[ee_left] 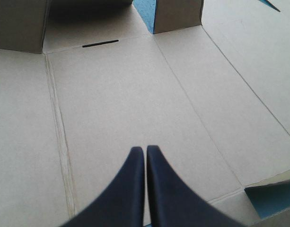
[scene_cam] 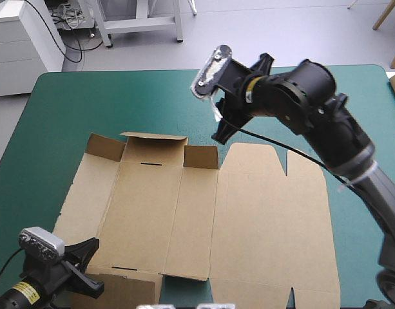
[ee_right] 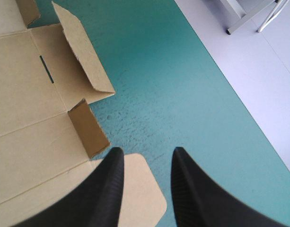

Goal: Fold the box

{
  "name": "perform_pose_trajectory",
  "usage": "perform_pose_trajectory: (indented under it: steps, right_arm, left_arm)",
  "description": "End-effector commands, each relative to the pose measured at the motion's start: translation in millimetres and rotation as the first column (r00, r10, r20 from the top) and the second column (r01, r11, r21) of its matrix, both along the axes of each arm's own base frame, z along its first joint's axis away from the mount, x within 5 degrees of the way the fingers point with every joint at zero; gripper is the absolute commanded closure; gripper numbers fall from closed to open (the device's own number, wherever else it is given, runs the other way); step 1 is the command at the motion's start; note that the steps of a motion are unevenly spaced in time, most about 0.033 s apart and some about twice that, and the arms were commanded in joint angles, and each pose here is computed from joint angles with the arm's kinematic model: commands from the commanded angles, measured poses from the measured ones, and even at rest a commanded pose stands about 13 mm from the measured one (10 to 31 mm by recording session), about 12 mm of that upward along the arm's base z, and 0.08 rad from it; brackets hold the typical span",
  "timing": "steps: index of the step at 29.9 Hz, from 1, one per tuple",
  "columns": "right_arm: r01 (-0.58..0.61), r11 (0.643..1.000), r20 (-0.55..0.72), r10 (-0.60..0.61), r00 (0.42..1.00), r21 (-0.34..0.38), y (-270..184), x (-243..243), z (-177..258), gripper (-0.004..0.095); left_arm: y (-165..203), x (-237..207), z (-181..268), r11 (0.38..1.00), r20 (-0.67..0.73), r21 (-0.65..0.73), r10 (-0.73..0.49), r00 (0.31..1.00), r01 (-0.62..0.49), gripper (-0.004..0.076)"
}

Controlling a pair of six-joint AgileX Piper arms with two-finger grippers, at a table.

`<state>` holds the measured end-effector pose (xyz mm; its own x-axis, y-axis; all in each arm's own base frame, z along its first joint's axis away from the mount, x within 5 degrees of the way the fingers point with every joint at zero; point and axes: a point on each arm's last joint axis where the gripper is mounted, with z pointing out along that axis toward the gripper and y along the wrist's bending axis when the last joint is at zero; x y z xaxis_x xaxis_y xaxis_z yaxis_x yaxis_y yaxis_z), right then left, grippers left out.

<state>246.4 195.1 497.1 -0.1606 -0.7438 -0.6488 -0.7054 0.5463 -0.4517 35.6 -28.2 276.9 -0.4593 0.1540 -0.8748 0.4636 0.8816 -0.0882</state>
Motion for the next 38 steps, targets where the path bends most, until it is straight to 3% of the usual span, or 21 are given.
perform_pose_trajectory:
  steps: [1, 4, 11, 18, 28, 38]
  right_arm:
    - [0.058, 0.996, 0.068, -0.063, 0.996, 0.075, -33.8, -33.2, 18.9, 0.0778]
    - [0.092, 0.992, 0.04, -0.095, 0.995, 0.084, -54.9, -53.2, 11.2, 0.0928]
    - [0.134, 0.985, -0.047, -0.13, 0.99, 0.108, -92.1, -85.5, -29.0, 0.0929]
    - [0.149, 0.972, -0.12, -0.128, 0.984, 0.183, -115.5, -124.9, -82.6, 0.093]
    - [0.219, 0.903, -0.133, -0.181, 0.974, 0.37, -144.1, -167.9, -159.3, 0.093]
    - [0.271, 0.843, -0.158, -0.222, 0.962, 0.464, -165.2, -196.4, -200.0, 0.0929]
  left_arm:
    - [-1.4, 2.3, 14.7, 0.999, 0.068, -0.049, 0.003, 0.998, 0.0, 0.0731]
    - [-1.4, 2.3, 14.7, 0.999, 0.068, -0.049, 0.003, 0.998, 0.0, 0.0731]
    - [-1.4, 2.3, 14.7, 0.999, 0.068, -0.049, 0.003, 0.998, 0.0, 0.0731]
    - [-1.4, 2.3, 14.7, 0.999, 0.068, -0.049, 0.003, 0.998, 0.0, 0.0731]
    - [-1.4, 2.3, 14.7, 0.999, 0.068, -0.049, 0.003, 0.998, 0.0, 0.0731]
    - [-1.4, 2.2, 14.5, 0.999, 0.066, -0.048, 0.003, 0.998, 0.001, 0.0731]
